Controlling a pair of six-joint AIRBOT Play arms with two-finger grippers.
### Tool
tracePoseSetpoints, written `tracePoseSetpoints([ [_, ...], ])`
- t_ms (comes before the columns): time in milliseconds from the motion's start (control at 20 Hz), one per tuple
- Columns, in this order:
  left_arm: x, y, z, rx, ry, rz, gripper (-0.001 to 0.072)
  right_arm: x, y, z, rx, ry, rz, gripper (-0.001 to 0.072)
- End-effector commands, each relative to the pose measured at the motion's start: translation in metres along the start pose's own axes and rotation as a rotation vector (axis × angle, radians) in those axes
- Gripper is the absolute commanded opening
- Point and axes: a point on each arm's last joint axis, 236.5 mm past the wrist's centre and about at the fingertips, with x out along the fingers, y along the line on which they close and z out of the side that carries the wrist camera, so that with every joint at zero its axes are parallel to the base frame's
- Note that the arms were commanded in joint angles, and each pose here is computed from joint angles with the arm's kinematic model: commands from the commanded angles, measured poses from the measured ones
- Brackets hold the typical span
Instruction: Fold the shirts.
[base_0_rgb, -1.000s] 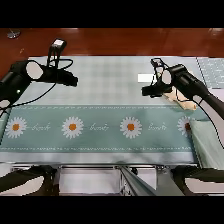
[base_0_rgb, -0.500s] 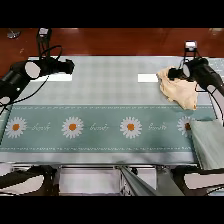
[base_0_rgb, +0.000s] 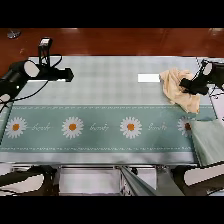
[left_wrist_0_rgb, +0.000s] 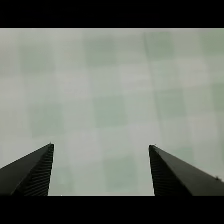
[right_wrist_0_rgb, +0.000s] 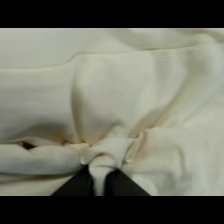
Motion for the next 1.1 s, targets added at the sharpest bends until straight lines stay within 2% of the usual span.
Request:
tracePoseSetpoints([
  [0,-0.037,0.013,-0.019,-0.041,0.133,-0.003,0.0701,-0.051,0.042,0.014,-0.132,-0.013,0.189,0.0025],
  [150,-0.098,0.013,-0.019,-0.08,0.096,-0.021,0.0701,-0.169,0.064,0.069,-0.168,-0.337,0.251,0.0025],
  [300,-0.146,-0.026,-0.042,-0.081,0.008,-0.107,0.0701,-0.316,0.087,0.091,-0.213,-0.698,0.326,0.0024],
  [400,-0.165,-0.048,-0.068,-0.08,-0.018,-0.163,0.0701,-0.393,0.101,0.075,-0.258,-0.843,0.373,0.0024],
  [600,-0.188,-0.057,-0.105,-0.085,-0.066,-0.172,0.0701,-0.504,0.13,0.013,-0.4,-1.047,0.468,0.0024],
  [800,-0.196,-0.06,-0.115,-0.111,-0.083,-0.179,0.07,-0.511,0.142,-0.063,-0.573,-0.947,0.478,0.0024],
  [1050,-0.192,-0.06,-0.117,-0.117,-0.064,-0.184,0.07,-0.416,0.194,-0.159,-0.866,-0.541,0.467,0.0024],
])
